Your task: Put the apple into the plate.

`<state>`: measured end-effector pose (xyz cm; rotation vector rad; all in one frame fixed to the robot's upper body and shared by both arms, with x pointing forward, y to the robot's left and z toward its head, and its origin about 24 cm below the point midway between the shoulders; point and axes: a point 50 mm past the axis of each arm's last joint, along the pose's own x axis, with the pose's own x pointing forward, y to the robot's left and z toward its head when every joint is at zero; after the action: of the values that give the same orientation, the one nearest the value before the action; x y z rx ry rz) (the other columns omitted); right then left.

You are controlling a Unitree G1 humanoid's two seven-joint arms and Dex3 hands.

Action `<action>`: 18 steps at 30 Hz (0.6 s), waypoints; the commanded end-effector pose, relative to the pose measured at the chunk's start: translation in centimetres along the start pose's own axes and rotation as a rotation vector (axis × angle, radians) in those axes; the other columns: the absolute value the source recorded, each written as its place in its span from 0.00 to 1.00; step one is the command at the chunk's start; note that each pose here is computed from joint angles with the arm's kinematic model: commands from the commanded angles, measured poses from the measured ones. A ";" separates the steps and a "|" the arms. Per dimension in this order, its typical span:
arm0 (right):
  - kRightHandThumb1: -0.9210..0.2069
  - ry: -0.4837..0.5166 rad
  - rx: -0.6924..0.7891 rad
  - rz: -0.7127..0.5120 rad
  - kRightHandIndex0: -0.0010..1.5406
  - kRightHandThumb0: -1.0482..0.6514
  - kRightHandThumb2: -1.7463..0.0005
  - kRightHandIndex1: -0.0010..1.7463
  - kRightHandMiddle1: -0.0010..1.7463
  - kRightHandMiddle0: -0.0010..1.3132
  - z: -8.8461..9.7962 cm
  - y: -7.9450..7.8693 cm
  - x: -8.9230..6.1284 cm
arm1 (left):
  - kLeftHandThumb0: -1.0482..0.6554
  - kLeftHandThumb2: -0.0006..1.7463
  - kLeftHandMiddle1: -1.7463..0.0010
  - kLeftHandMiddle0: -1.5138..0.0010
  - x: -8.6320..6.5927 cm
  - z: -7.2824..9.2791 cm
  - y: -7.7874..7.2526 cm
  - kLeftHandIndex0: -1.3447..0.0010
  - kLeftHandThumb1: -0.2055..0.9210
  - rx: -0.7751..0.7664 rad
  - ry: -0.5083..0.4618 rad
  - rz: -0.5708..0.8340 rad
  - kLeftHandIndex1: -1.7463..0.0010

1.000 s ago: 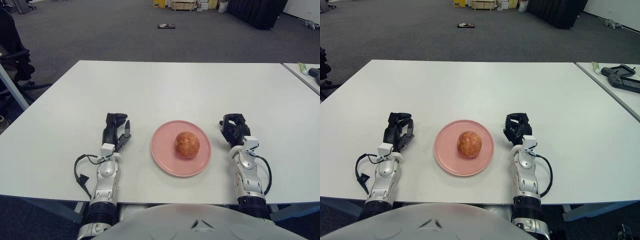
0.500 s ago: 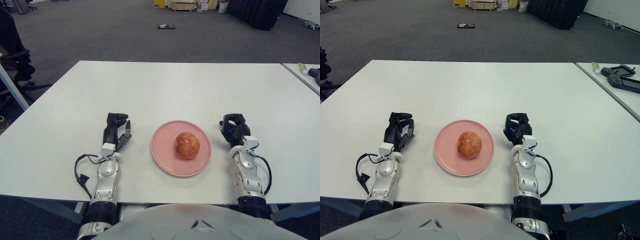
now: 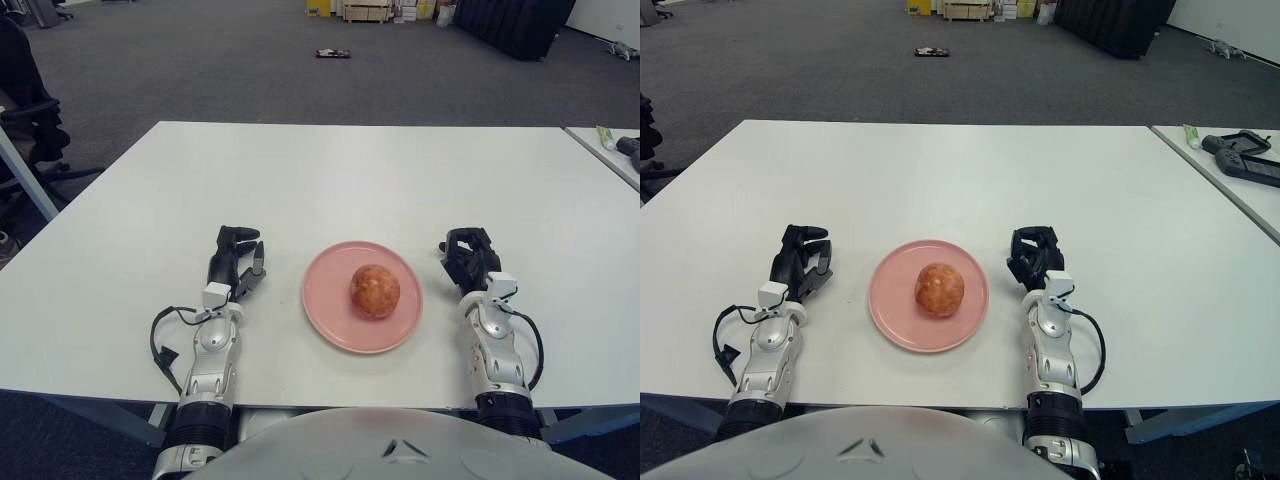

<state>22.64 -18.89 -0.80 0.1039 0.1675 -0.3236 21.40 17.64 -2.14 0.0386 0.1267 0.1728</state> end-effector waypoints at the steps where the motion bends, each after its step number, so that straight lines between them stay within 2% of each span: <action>1: 0.10 0.085 0.000 -0.011 0.29 0.40 0.61 0.74 1.00 0.19 -1.5 -0.3 -0.4 | 0.41 0.36 0.20 0.73 -0.9 -1.9 -0.2 0.83 0.94 -0.006 0.135 -0.029 0.00; 18: 0.13 0.090 -0.006 -0.010 0.29 0.40 0.58 0.74 1.00 0.21 -1.5 -0.3 -0.5 | 0.41 0.30 0.18 0.76 -0.9 -2.1 -0.2 0.85 1.00 -0.025 0.179 -0.031 0.00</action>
<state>22.64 -18.90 -0.80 0.1052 0.1672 -0.3221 21.49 17.66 -2.23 0.0116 0.1880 0.1615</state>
